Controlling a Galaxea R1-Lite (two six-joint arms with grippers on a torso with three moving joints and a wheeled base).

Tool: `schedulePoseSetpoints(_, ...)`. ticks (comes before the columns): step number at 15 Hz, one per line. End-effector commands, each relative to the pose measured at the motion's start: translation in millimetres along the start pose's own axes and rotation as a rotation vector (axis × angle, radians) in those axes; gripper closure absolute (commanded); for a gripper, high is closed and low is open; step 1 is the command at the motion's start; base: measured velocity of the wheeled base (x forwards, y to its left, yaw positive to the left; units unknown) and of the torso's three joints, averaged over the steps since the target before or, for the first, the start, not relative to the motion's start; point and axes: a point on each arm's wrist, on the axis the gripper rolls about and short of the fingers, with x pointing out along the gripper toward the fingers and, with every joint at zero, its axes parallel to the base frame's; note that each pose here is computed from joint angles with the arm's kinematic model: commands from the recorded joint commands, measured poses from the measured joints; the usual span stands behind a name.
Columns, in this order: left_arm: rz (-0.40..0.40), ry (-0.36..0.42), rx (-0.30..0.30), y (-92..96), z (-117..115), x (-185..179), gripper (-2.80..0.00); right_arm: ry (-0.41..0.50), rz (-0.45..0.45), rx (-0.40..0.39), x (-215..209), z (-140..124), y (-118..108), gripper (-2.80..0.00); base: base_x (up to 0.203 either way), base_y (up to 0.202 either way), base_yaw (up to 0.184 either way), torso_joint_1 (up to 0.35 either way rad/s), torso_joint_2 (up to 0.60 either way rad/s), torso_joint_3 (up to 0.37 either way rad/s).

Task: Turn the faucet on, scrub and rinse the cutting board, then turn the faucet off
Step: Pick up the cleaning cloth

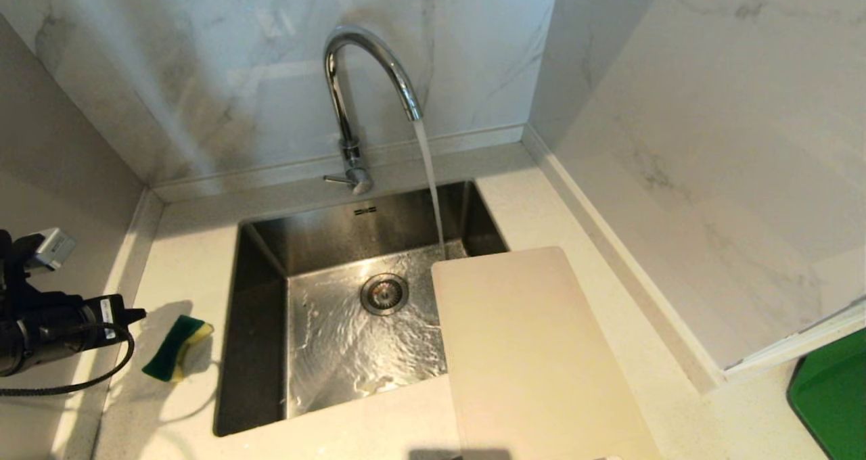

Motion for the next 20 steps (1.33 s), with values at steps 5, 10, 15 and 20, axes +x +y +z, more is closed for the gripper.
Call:
schedulePoseSetpoints(5, 0.012, 0.153, 0.065, 6.3, -22.6, 7.0, 0.0, 0.0, 0.0, 0.0, 0.0, 0.0, 0.0, 0.0, 0.0, 0.0, 0.0, 0.0, 0.0, 0.0)
schedulePoseSetpoints(10, 0.014, 0.175, 0.078, 7.3, -24.8, 12.9, 0.0, 0.0, 0.0, 0.0, 0.0, 0.0, 0.0, 0.0, 0.0, 0.0, 0.0, 0.0, 0.0, 0.0)
schedulePoseSetpoints(15, 0.02, 0.178, 0.066, 8.3, -24.2, 21.1, -2.8, 0.001, 0.0, 0.0, 0.0, -0.1, 0.0, 0.0, 0.0, 0.0, 0.0, 0.0, 0.0, 0.0)
schedulePoseSetpoints(20, 0.045, 0.22, 0.045, 21.9, -29.8, 34.2, -2.8, 0.0, 0.0, 0.0, 0.0, 0.0, 0.0, 0.0, 0.0, 0.0, 0.0, 0.0, 0.0, 0.0)
